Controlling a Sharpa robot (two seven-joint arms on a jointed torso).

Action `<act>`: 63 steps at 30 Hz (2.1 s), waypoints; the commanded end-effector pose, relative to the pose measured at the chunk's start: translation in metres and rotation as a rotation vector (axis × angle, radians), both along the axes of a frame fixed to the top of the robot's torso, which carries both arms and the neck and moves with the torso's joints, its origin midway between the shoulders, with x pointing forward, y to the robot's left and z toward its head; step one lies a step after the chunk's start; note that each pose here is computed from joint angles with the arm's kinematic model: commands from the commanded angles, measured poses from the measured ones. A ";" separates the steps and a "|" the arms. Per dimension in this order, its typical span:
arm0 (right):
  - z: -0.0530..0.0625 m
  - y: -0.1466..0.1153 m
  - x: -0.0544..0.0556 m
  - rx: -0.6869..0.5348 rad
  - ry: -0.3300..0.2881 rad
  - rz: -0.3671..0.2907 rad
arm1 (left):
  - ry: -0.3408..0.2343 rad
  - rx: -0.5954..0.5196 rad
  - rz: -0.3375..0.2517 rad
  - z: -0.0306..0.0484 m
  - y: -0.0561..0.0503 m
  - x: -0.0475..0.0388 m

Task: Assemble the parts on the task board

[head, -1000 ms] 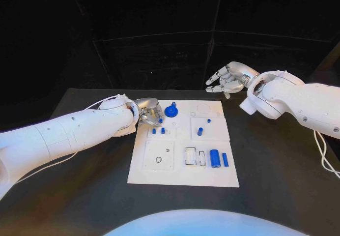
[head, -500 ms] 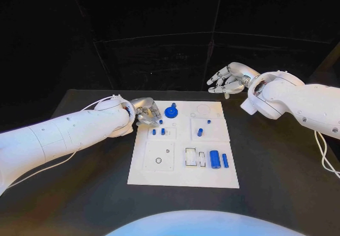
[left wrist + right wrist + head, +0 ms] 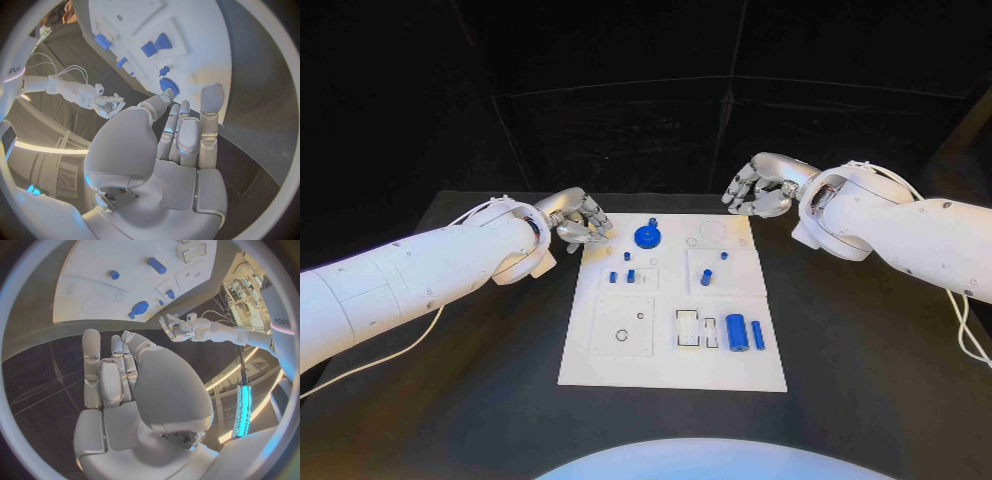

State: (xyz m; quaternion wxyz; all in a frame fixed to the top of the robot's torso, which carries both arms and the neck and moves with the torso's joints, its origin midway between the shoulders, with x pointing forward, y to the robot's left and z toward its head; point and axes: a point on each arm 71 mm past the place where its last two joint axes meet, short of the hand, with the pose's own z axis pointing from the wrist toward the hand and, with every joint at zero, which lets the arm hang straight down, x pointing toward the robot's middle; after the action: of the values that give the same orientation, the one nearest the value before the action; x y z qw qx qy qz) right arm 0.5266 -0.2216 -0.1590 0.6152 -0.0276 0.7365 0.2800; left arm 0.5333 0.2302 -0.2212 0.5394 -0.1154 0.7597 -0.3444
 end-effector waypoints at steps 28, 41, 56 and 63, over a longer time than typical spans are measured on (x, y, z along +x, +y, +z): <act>-0.063 0.026 -0.027 -0.307 0.000 0.095 | 0.043 -0.916 0.098 0.0297 -0.006 -0.0270; -0.070 0.031 -0.026 -0.346 0.040 0.106 | 0.051 -0.911 0.117 0.0282 -0.004 -0.0256; -0.081 0.036 -0.027 -0.413 0.023 0.105 | 0.068 -0.904 0.124 0.0261 -0.003 -0.0238; -0.082 0.038 -0.028 -0.421 -0.009 0.106 | 0.087 -0.900 0.124 0.0247 -0.002 -0.0232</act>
State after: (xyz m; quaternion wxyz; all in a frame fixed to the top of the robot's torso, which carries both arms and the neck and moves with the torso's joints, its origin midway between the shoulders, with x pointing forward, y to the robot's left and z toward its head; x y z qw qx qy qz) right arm 0.5013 -0.1820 -0.2316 0.5911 -0.1827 0.7672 0.1693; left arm 0.5100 0.2299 -0.1969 0.4333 -0.3974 0.5455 -0.5972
